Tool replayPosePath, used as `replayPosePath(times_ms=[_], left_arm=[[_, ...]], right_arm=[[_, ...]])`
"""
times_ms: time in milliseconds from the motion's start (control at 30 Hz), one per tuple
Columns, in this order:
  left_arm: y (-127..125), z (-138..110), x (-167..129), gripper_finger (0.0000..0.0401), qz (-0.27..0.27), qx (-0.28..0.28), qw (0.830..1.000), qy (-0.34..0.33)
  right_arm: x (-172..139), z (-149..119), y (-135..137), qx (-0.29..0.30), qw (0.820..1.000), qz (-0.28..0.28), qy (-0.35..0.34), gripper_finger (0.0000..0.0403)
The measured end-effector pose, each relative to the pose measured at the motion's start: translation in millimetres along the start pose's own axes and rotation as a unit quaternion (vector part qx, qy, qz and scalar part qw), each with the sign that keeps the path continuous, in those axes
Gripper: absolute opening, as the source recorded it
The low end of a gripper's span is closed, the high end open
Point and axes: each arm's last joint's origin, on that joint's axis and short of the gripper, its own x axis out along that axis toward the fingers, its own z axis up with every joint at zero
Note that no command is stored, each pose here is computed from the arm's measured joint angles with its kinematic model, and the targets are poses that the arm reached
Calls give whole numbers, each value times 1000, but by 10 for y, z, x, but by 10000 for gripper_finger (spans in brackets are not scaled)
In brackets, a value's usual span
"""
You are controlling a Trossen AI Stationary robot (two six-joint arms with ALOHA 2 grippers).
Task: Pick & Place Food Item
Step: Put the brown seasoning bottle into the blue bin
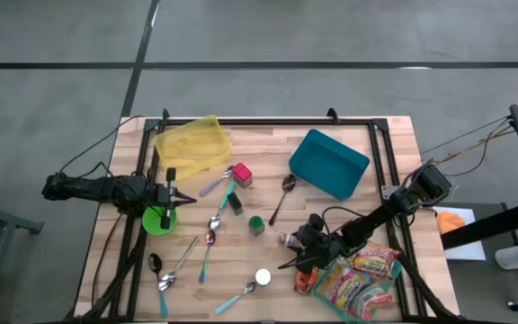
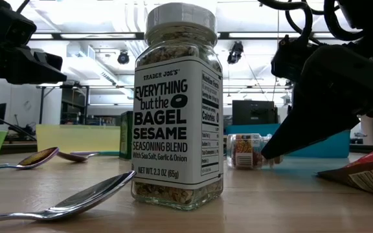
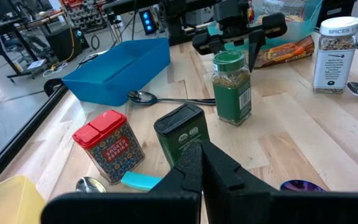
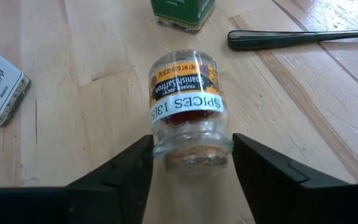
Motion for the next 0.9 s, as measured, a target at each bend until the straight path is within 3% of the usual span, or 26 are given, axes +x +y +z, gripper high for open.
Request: replayPosePath(times_ms=[200,467,900], left_arm=[[0,0,0,0,0,0,1000,0],[0,0,0,0,0,0,1000,0],[0,0,0,0,0,0,1000,0]], right_arm=[[1,1,-1,0,1000,-1,-1,175],[0,3,2,-13,1000,0,-2,201],[0,7,7,-21,1000,4,-3,196]])
